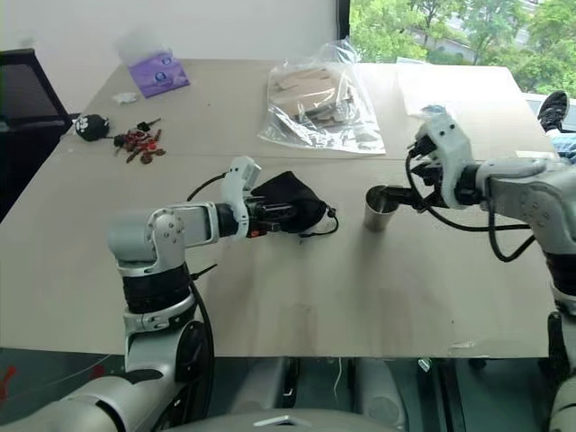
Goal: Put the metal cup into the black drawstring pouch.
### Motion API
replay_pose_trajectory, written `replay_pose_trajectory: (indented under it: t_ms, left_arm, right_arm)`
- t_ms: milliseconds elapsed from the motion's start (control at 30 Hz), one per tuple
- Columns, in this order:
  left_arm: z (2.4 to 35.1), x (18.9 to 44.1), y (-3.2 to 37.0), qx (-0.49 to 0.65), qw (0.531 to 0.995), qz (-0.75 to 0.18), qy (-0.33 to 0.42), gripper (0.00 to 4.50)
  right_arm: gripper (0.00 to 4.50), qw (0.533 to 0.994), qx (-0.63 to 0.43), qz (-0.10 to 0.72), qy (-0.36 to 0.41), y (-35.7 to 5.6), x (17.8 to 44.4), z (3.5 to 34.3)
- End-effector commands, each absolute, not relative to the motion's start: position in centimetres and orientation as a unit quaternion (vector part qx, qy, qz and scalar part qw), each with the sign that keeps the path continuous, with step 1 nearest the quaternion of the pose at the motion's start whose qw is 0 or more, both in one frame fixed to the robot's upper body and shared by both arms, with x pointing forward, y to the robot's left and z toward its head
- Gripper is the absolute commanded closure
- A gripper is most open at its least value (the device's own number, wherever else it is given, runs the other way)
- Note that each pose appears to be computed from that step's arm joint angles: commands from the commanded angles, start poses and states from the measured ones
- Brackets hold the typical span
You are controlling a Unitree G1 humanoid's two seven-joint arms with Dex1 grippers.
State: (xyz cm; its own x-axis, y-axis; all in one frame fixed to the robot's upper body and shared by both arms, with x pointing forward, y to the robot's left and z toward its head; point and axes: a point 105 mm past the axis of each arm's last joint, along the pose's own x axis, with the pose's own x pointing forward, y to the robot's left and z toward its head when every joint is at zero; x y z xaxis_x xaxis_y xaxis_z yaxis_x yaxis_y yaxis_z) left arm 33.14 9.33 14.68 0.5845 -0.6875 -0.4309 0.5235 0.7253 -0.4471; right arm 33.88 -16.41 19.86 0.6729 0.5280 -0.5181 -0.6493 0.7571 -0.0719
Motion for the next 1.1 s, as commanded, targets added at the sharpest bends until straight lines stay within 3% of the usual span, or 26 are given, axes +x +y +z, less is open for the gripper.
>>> replay_pose_trajectory:
  t_ms: [33,100,200,467,700,800,1100]
  left_arm:
    - [15.3,33.0,8.6,-0.134,0.878,-0.357,0.289,4.47]
    - [15.3,32.8,8.5,-0.131,0.878,-0.358,0.288,4.47]
    - [15.4,32.8,8.4,-0.143,0.877,-0.359,0.285,4.5]
    - [15.6,33.3,8.3,-0.169,0.876,-0.351,0.284,4.5]
    - [15.7,33.7,8.2,-0.186,0.872,-0.35,0.288,4.5]
    - [15.6,34.0,8.1,-0.209,0.866,-0.348,0.294,4.5]
    - [16.7,34.5,7.6,-0.303,0.83,-0.376,0.28,4.5]
  right_arm:
    - [0.0,0.905,-0.152,0.314,0.242,-16.7,34.9,19.9]
    - [0.0,0.905,-0.156,0.308,0.249,-17.0,35.4,19.6]
    - [0.83,0.903,-0.165,0.304,0.255,-17.4,35.7,19.4]
    - [4.45,0.898,-0.19,0.323,0.229,-17.2,34.9,19.7]
    - [4.45,0.918,-0.13,0.345,0.145,-16.2,32.2,20.1]
    - [4.45,0.924,-0.067,0.372,0.059,-14.8,30.6,21.0]
    - [4.45,0.919,0.036,0.39,-0.049,-10.3,28.4,19.4]
